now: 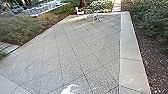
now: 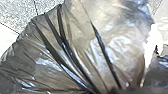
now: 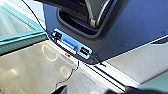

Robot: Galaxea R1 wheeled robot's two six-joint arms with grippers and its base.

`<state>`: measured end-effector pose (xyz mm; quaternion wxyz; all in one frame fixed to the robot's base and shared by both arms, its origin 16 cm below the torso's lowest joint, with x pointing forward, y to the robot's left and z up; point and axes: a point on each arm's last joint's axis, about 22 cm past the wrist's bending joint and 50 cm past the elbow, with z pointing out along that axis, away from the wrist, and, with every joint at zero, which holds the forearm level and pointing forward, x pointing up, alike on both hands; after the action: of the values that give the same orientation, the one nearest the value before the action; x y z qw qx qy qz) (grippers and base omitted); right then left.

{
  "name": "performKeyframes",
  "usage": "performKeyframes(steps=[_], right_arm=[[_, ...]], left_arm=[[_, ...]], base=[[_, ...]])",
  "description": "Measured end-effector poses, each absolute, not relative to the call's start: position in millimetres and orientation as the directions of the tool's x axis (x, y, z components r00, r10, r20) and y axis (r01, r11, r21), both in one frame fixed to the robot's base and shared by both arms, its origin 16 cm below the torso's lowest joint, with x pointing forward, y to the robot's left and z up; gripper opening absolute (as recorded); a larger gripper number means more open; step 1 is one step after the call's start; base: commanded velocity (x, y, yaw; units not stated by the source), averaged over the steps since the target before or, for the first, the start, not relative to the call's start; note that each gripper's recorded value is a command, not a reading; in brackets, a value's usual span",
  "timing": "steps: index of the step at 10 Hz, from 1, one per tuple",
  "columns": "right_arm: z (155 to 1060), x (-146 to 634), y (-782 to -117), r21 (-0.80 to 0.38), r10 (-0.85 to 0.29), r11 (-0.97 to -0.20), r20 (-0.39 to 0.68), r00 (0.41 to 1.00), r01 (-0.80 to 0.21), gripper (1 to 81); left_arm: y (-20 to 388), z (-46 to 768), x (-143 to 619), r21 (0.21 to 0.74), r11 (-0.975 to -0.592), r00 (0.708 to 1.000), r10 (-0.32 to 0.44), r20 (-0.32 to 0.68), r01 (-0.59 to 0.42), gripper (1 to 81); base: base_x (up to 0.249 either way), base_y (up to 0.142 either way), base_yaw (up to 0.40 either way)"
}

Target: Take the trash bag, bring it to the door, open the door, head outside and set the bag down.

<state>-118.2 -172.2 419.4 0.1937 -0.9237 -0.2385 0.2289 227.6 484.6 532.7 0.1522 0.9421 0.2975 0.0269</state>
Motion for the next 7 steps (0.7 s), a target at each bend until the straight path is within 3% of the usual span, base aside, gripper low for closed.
performKeyframes(steps=[4,7], right_arm=[[420,-120,-167,-0.473,0.533,-0.808,-0.328,0.780,0.352,81.1],[421,-120,-167,-0.473,0.533,-0.808,-0.329,0.780,0.352,81.1]], left_arm=[[532,569,275,0.289,-0.783,0.820,0.572,-0.012,0.551,1.0],[542,589,297,0.312,-0.777,0.821,0.571,-0.014,0.546,1.0]], base=[[0.000,0.000,0.000],[0.000,0.000,0.000]])
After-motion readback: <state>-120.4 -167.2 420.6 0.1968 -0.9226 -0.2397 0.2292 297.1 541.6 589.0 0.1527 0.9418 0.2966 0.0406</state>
